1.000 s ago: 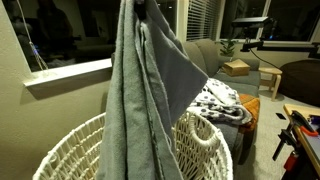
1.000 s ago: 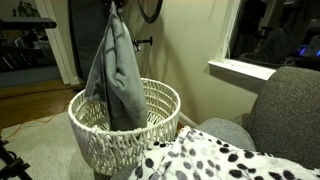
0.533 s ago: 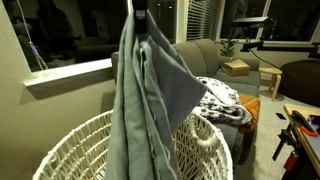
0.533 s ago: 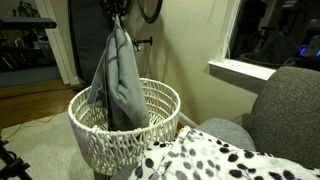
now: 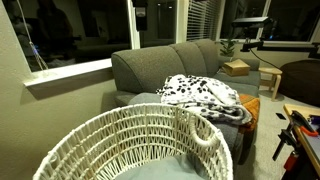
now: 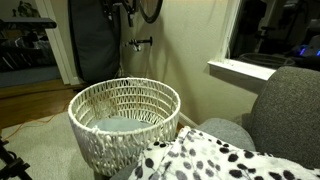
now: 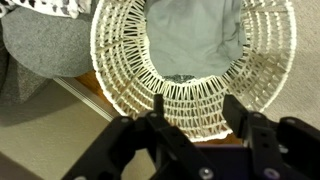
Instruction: Put the grey blanket in the laundry hamper
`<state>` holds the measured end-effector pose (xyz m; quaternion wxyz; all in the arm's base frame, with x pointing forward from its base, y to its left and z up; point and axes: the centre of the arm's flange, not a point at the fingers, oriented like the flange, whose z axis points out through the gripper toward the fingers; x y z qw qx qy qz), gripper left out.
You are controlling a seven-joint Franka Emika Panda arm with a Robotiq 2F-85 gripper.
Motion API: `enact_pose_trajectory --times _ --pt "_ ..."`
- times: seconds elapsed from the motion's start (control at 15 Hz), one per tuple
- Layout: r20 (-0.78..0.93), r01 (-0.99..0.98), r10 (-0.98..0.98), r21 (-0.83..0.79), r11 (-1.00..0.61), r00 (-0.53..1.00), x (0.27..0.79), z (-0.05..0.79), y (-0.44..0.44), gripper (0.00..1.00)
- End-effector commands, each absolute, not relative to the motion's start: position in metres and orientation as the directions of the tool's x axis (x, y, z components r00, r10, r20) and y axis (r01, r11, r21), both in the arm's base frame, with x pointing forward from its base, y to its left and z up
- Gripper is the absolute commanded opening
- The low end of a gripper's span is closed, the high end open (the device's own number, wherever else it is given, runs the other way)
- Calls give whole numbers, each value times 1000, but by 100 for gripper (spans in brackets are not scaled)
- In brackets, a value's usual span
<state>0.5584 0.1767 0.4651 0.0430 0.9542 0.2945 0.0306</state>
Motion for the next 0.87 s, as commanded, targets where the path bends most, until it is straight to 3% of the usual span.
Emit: enact_pose_trajectory --times 0.0,0.07,0.27,0.8 --pt "52 531 541 127 -838 840 557 467 169 95" --pt "33 554 559 101 -827 828 559 465 174 76" --pt "33 550 555 102 -829 831 560 465 172 95" --pt "33 550 555 103 -829 831 560 465 172 96"
